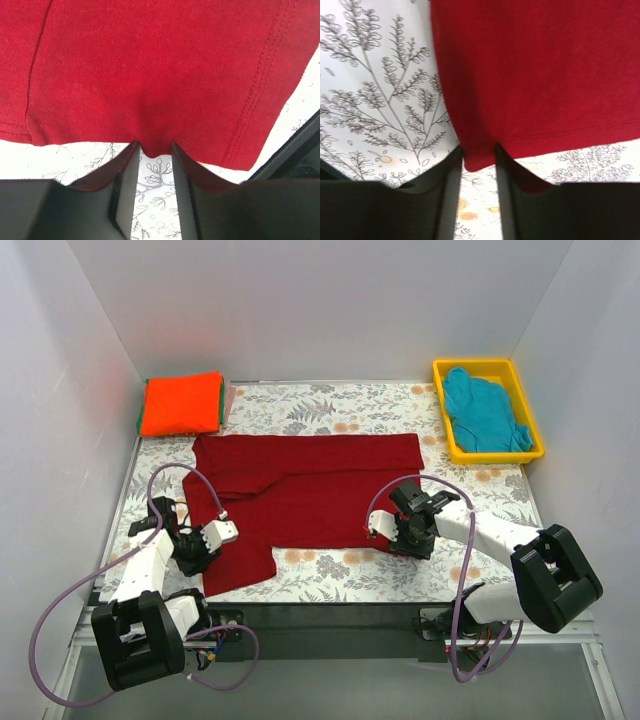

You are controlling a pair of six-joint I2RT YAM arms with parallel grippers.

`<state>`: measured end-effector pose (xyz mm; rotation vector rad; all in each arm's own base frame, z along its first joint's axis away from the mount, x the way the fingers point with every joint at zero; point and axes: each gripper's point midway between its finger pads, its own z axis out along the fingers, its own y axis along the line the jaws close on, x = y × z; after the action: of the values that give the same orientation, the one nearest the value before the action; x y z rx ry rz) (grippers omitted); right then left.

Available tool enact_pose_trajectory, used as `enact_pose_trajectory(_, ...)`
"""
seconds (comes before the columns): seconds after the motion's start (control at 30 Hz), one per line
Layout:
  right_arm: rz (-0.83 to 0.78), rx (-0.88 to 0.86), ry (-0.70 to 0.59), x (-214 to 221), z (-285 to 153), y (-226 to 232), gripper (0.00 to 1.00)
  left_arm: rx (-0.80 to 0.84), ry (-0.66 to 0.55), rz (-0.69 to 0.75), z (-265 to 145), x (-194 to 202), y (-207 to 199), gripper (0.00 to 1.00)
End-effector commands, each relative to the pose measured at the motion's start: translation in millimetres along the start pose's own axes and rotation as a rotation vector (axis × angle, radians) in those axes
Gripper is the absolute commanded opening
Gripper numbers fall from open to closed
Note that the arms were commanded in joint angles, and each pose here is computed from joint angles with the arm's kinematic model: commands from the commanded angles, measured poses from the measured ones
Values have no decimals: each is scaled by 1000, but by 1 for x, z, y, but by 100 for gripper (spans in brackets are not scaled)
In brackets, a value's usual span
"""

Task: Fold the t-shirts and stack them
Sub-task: Fold the tshirt

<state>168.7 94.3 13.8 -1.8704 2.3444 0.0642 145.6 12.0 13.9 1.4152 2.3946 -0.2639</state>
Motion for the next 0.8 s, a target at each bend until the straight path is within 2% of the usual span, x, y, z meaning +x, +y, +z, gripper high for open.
enact_pose_trajectory(0.0,-10,7,40,14,18,4,34,13,28,16,2,7,-1,27)
enact_pose_trajectory(0.03,-11,15,45,15,17,3,27,9,23,16,2,5,0,17)
enact_pose_trajectory(0.07,-6,25,46,15,15,1,13,11,20,10,0,4,0,12)
enact_pose_trajectory(0.13,-4,46,32,10,4,-4,1,4,-10,-2,-8,-6,4,0)
enact_pose_trajectory(0.37,-16,108,-12,0,-37,-15,1,-55,-88,-45,-54,-44,31,0)
enact_pose_trajectory(0.63,-59,66,-26,21,-53,6,1,-71,-66,18,-85,-48,15,0)
enact_pose_trajectory(0.77,-97,121,-44,18,-69,-8,1,-109,-104,-41,-100,-64,35,0)
